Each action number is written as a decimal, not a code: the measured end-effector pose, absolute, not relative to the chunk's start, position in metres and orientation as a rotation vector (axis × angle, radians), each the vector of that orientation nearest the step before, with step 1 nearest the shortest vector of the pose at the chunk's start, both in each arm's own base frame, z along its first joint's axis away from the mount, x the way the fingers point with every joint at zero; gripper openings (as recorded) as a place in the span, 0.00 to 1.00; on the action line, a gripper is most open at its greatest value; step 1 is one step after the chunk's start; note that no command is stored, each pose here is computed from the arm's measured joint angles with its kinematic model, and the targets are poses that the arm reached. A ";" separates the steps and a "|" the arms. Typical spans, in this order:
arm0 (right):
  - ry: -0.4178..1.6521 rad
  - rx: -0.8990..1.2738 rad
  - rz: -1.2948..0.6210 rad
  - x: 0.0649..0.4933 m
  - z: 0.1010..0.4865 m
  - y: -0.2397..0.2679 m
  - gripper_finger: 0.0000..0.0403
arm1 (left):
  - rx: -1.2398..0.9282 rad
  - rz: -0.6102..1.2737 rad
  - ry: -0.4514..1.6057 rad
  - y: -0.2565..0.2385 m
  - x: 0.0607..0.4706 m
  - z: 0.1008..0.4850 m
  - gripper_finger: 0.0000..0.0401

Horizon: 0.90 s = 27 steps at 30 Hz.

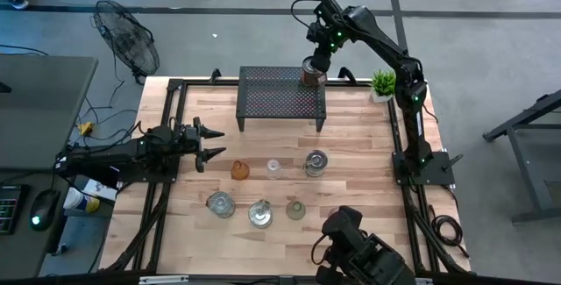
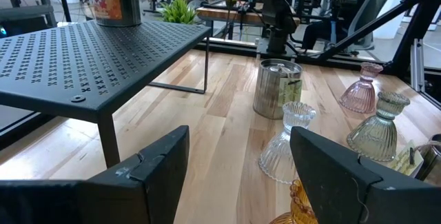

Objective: Pick & Place candle stick holders
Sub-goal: Put the orange scented candle on the shelf

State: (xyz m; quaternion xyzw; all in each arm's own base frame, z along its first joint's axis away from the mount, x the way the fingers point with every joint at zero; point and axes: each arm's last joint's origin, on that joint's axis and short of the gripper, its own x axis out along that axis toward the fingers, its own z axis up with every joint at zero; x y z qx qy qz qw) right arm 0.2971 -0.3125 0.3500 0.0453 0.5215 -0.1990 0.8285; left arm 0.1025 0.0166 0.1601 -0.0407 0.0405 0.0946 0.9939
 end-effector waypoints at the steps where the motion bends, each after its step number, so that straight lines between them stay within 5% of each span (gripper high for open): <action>1: 1.107 0.096 -0.422 0.297 0.350 -0.312 0.33 | -0.081 0.189 0.081 0.017 0.102 0.160 0.62; 12: 1.101 0.099 -0.401 0.297 0.350 -0.312 0.33 | -0.082 0.190 0.081 0.017 0.102 0.160 0.62; 21: 1.117 0.083 -0.424 0.296 0.350 -0.312 0.55 | -0.081 0.189 0.081 0.017 0.102 0.160 0.62; 27: 1.120 0.077 -0.434 0.296 0.352 -0.312 0.59 | -0.081 0.189 0.081 0.017 0.102 0.160 0.62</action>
